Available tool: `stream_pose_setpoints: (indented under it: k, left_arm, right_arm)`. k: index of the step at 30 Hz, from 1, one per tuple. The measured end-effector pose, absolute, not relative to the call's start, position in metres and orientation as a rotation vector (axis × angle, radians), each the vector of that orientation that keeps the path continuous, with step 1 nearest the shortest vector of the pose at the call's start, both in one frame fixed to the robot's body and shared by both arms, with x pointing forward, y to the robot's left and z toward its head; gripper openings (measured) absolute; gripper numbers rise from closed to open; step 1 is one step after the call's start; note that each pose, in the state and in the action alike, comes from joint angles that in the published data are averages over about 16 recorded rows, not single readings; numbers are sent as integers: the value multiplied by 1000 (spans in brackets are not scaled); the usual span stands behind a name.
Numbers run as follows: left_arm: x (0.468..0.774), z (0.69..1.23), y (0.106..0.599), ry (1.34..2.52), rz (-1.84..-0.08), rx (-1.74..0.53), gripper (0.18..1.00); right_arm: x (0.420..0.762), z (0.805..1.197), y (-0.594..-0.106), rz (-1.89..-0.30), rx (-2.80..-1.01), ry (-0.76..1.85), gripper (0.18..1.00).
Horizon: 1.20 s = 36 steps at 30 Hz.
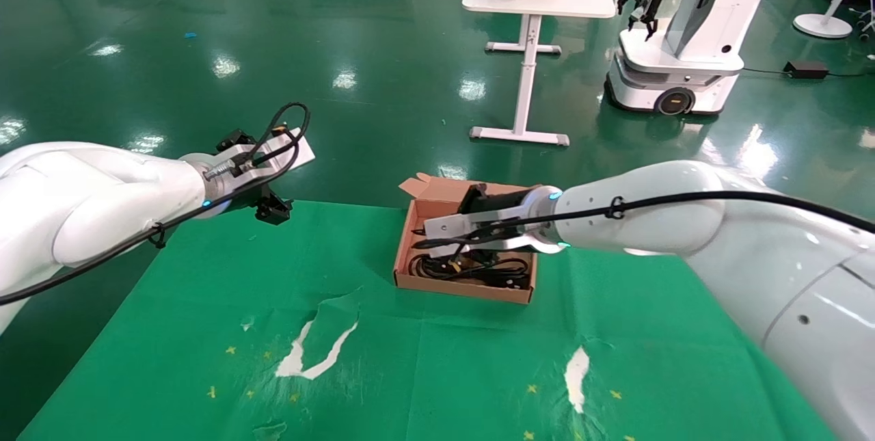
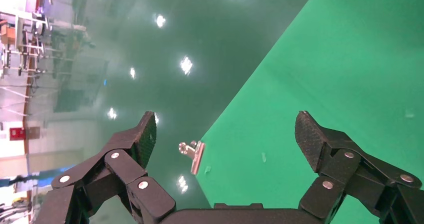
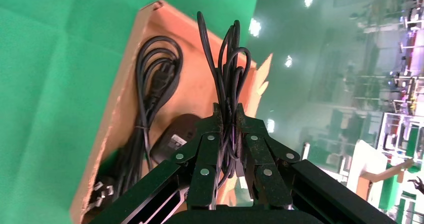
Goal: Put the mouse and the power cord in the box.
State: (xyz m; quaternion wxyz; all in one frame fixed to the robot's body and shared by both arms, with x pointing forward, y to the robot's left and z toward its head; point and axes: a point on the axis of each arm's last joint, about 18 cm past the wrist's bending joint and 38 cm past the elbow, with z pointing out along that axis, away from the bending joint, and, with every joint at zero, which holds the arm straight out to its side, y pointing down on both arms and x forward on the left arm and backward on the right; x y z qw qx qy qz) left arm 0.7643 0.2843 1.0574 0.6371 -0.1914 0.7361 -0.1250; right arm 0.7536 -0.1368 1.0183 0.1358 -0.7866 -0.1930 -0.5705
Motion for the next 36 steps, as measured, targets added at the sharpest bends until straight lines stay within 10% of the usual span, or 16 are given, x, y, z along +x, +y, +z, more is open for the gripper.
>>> stream_pose_setpoints:
  k: [16, 36]
  left_arm:
    - [764, 1057, 284, 1681, -286, -436, 1000]
    - [764, 1057, 284, 1681, -286, -436, 1000]
  right_arm:
    - [753, 1019, -136, -1651, -2275, -562, 326]
    - [742, 1004, -142, -1509, -2230, -474, 768]
